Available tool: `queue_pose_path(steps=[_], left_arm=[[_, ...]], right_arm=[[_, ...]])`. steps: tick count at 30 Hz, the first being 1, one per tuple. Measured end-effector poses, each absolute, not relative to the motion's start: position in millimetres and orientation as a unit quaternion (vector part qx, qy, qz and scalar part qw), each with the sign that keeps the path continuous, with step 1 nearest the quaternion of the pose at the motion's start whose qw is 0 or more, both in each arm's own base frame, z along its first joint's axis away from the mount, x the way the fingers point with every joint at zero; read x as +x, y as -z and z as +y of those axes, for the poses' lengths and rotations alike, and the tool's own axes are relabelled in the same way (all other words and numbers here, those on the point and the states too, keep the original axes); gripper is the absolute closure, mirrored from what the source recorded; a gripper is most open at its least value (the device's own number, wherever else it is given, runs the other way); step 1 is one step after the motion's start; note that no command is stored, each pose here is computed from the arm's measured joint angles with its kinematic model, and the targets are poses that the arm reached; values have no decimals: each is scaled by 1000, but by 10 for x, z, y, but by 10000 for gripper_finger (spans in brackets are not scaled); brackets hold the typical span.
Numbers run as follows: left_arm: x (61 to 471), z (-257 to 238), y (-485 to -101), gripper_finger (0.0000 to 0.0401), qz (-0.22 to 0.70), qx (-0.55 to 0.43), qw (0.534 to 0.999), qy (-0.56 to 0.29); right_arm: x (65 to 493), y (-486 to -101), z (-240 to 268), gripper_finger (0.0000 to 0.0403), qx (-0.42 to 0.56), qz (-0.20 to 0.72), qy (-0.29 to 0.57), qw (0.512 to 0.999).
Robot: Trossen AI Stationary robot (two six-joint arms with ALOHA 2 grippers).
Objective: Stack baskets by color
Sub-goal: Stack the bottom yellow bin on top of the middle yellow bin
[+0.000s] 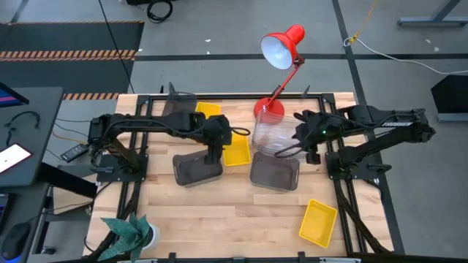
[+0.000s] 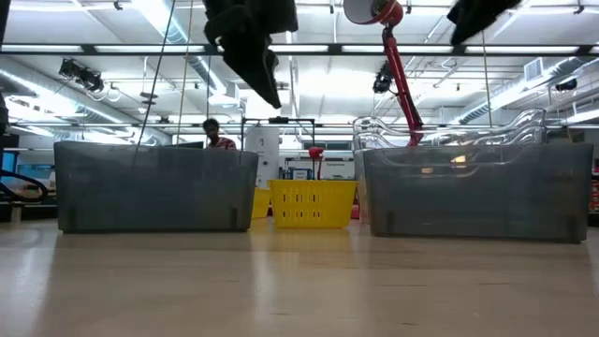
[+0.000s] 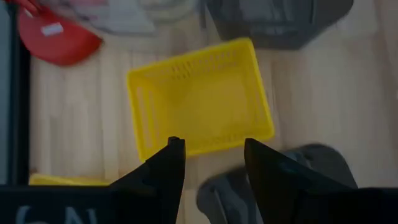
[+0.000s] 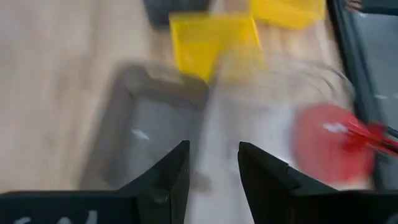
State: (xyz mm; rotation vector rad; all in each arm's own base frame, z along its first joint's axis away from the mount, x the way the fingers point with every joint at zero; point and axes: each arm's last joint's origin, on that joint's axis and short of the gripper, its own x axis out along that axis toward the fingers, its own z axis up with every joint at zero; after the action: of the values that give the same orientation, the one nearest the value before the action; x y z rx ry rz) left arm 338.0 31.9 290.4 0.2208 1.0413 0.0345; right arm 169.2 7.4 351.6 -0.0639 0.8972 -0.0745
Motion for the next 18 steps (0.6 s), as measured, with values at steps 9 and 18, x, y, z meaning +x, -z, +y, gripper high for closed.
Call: queue_pose_path(steps=[9,18], left_arm=[[3381,-39,-2929,229,485,115,866,47],[3344,-497,-2925,229,474,184,854,109]], right_arm=[[2038,-3333,452,263,46,458,-4,888],[2216,-2912,1102,268,7,561,-86,824]])
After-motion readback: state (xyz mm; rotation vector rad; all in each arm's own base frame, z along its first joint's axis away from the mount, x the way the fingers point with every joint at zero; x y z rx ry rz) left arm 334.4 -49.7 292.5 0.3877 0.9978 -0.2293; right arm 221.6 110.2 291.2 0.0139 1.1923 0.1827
